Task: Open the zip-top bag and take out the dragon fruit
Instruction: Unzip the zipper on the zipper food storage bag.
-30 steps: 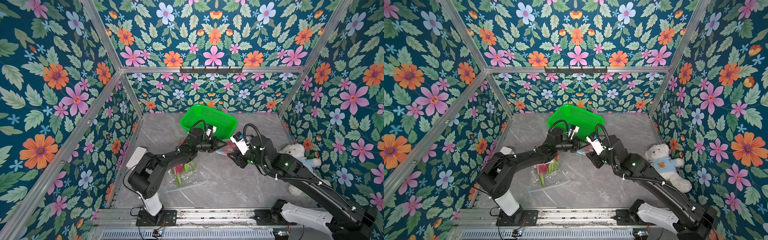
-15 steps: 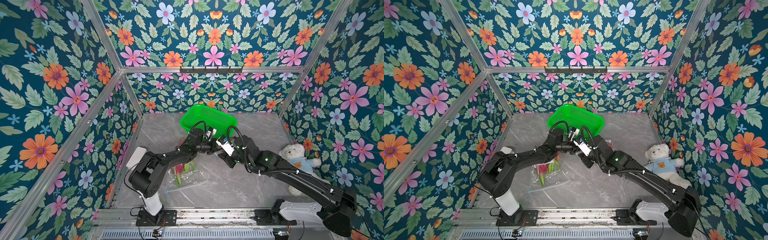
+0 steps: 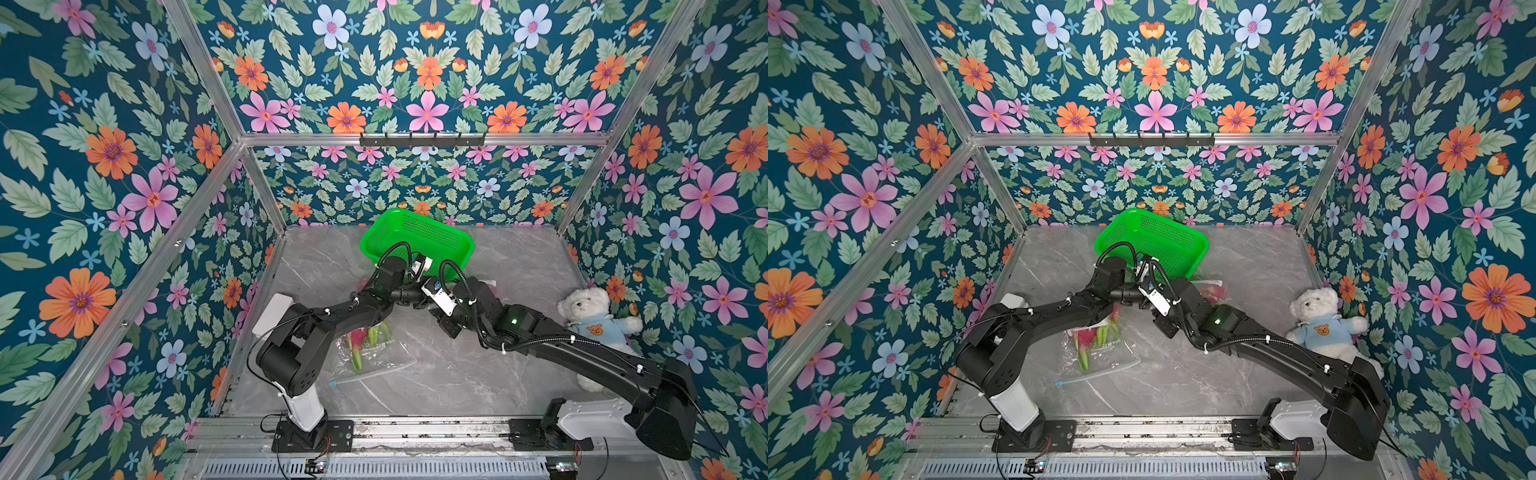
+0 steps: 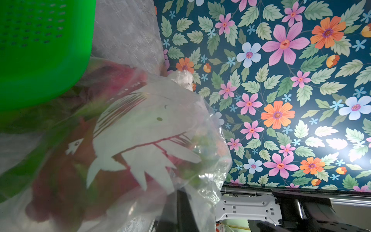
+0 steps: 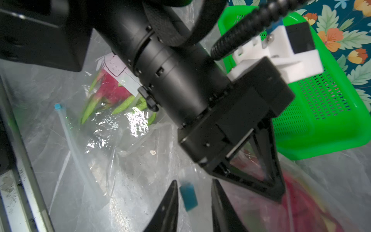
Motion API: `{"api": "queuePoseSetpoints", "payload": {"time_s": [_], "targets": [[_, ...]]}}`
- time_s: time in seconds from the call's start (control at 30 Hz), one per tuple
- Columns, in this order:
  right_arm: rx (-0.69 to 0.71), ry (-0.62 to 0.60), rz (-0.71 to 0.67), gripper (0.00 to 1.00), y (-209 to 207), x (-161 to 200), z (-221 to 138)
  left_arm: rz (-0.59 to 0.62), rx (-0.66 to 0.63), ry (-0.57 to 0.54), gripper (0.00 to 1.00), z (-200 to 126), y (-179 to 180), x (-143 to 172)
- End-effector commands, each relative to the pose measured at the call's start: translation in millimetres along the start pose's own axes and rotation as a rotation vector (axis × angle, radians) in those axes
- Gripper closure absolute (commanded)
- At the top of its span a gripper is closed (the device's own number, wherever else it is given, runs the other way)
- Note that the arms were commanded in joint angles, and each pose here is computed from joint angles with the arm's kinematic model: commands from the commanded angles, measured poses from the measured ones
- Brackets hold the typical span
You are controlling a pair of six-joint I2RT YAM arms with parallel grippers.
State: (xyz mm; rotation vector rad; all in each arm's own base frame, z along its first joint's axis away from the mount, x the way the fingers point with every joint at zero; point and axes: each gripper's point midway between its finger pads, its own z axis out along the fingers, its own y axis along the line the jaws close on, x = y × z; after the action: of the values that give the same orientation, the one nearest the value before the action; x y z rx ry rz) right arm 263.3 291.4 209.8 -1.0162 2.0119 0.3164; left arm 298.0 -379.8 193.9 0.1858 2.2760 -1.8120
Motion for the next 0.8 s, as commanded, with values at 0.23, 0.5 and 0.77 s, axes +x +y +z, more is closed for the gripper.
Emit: {"api": "queuePoseSetpoints", "payload": {"time_s": [0.23, 0.5, 0.77], "targets": [[0.102, -0.016, -0.027, 0.72, -16, -1, 4, 0.026, 0.042, -0.014, 1.00, -4, -13, -2], [0.081, -0.034, -0.014, 0.90, -13, -5, 2, 0.028, 0.045, -0.014, 1.00, -4, -13, -2], [0.057, -0.066, 0.028, 1.00, -10, -11, -12, 0.039, 0.045, -0.017, 0.98, -5, -12, -2]]}}
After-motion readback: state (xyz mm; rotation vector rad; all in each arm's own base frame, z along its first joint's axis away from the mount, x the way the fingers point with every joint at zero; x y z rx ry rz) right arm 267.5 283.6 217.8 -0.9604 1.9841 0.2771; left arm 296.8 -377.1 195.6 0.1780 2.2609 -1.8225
